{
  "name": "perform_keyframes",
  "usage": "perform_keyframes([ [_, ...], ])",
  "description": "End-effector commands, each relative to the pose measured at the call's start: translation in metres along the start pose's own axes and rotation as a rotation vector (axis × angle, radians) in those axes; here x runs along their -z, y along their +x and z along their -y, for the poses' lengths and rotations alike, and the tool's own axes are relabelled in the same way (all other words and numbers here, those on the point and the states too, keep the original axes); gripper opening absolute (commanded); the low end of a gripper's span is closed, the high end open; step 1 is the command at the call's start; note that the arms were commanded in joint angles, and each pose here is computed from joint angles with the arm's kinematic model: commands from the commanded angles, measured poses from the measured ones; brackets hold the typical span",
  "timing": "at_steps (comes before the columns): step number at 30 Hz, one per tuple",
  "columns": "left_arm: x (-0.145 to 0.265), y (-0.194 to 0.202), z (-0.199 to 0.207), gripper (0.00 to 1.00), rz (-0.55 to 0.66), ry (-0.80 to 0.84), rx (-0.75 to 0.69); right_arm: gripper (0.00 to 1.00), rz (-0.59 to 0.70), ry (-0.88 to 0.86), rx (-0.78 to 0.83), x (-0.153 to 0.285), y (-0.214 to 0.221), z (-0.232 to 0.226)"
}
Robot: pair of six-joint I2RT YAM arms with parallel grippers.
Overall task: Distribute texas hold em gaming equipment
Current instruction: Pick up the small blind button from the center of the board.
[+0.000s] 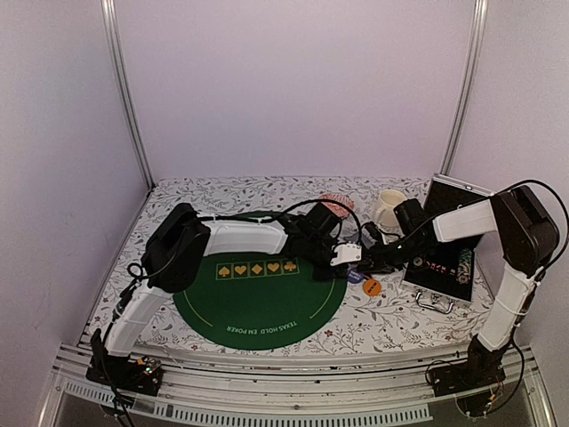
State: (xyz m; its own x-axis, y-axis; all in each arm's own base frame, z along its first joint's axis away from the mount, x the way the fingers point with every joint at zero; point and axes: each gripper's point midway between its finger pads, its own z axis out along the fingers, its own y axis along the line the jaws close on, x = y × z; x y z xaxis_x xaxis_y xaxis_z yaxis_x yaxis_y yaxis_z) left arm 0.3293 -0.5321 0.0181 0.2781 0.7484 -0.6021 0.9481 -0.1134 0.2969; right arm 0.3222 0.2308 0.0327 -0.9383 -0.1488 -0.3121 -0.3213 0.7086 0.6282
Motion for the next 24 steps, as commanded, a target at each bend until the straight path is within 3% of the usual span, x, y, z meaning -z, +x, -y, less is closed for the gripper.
perform_keyframes([
  [1,-0.019,0.026,0.0,0.29,-0.042,0.005,0.009,0.24,-0.02,-0.044,-0.019,-0.008,0.007,-0.001],
  [6,-0.021,0.029,0.0,0.33,-0.05,0.003,0.012,0.24,-0.021,-0.095,-0.019,-0.007,0.008,-0.009],
  [16,-0.021,0.028,0.0,0.57,-0.043,0.007,0.006,0.24,0.007,-0.158,-0.027,-0.005,-0.001,-0.022],
  [24,-0.024,0.03,-0.001,0.59,-0.043,0.006,0.01,0.23,0.025,-0.152,-0.042,-0.006,-0.009,-0.022],
])
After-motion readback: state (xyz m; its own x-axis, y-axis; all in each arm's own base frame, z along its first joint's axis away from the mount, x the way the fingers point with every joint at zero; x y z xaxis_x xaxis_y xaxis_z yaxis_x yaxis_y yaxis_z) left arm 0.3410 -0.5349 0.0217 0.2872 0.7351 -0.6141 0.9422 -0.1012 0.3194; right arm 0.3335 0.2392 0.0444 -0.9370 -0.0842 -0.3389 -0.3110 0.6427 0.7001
